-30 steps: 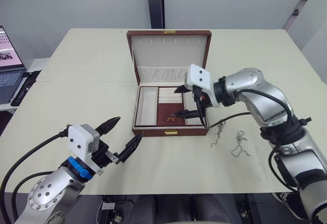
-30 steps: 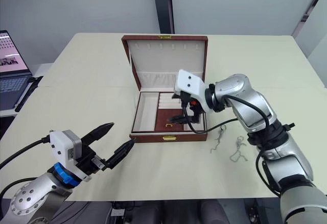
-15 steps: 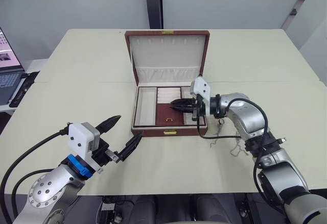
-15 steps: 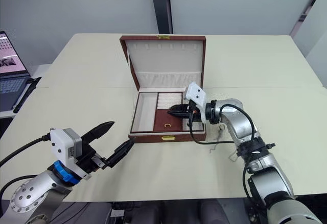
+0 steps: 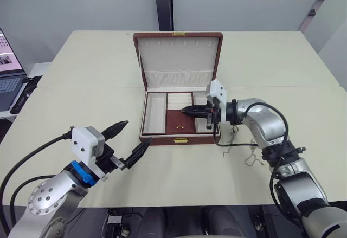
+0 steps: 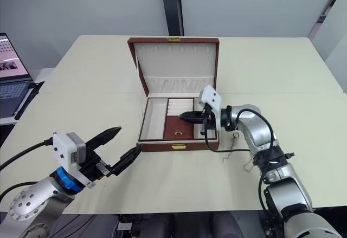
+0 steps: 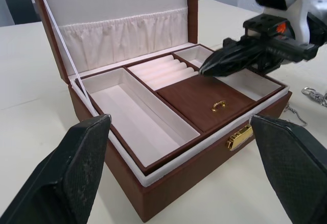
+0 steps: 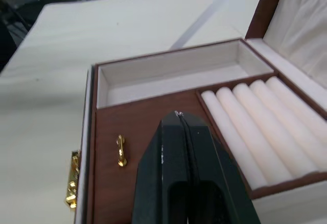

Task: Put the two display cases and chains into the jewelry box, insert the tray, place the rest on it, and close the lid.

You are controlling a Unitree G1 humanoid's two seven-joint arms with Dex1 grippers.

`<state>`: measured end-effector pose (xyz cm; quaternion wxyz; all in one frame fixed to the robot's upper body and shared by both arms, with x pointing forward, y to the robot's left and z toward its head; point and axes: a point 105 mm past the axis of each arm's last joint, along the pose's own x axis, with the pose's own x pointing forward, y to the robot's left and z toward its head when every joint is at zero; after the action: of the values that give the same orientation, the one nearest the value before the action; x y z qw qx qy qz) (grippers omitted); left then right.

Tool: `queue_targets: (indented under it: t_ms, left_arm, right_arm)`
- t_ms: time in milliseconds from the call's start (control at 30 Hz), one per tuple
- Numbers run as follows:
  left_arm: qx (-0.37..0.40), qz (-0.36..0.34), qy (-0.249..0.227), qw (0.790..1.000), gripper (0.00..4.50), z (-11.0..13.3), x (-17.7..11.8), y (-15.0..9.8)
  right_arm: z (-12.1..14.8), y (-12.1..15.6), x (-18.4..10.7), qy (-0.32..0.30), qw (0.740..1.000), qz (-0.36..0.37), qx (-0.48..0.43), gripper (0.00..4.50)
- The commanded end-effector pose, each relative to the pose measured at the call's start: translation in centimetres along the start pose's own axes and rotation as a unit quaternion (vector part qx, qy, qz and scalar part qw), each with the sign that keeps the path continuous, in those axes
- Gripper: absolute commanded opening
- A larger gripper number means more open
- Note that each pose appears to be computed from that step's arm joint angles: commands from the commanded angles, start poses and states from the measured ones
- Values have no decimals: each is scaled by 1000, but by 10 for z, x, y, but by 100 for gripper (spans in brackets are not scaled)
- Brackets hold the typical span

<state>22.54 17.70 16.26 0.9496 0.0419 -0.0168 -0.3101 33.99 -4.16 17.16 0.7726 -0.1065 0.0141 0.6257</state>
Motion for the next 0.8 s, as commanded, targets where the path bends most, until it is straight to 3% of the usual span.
queue_targets:
  t_ms: [33, 200, 300, 533, 800]
  left_arm:
    - [-5, 9, 8, 1000, 450, 8, -4, 14]
    - [-7, 20, 17, 1000, 450, 20, -12, 46]
    - [-1, 14, 56, 998, 450, 16, -24, 60]
    - [41, 41, 93, 994, 450, 23, -48, 108]
    - [57, 67, 114, 990, 450, 21, -65, 145]
  right_arm:
    - [31, -11, -28, -37, 999, -31, -18, 39]
    - [20, -24, -92, -6, 994, -106, -14, 156]
    - [7, -23, -129, 21, 988, -150, -6, 230]
    - [-25, -12, -185, 82, 972, -219, 8, 445]
    - [-60, 0, -240, 110, 939, -321, 53, 445]
